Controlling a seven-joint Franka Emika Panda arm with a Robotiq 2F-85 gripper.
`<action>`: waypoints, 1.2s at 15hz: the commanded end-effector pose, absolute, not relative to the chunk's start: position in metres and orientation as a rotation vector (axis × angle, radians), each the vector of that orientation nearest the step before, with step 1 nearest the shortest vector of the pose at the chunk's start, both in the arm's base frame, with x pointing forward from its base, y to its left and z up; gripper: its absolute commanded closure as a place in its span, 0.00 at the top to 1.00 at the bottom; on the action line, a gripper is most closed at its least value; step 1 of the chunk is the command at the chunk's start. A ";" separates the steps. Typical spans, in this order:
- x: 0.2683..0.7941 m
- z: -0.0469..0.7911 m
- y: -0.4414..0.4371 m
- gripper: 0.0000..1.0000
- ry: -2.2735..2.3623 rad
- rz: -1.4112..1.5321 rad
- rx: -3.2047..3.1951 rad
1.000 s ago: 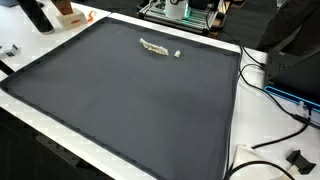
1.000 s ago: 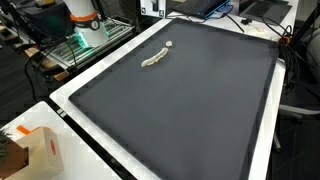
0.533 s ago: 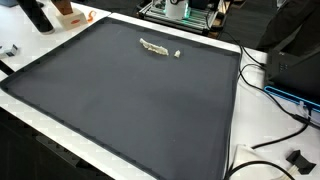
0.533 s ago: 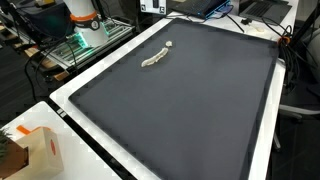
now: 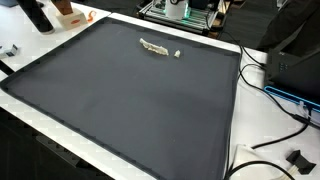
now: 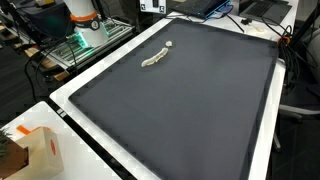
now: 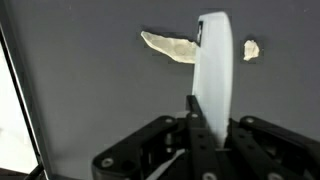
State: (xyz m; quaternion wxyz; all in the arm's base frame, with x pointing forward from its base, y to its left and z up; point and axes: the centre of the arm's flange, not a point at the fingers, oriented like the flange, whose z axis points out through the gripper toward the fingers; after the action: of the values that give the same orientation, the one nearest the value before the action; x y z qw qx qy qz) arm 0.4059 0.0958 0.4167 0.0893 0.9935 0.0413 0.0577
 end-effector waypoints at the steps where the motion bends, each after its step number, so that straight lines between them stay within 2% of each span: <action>1: 0.406 0.417 0.096 0.01 0.123 0.172 2.955; 9: 0.419 0.362 0.104 0.01 0.627 0.195 3.019; 18: 0.417 0.298 0.110 0.01 0.790 0.142 3.066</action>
State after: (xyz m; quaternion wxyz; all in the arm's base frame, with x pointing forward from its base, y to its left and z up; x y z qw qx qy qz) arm 0.4173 0.1111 0.3209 0.0005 0.9694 0.2403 0.0511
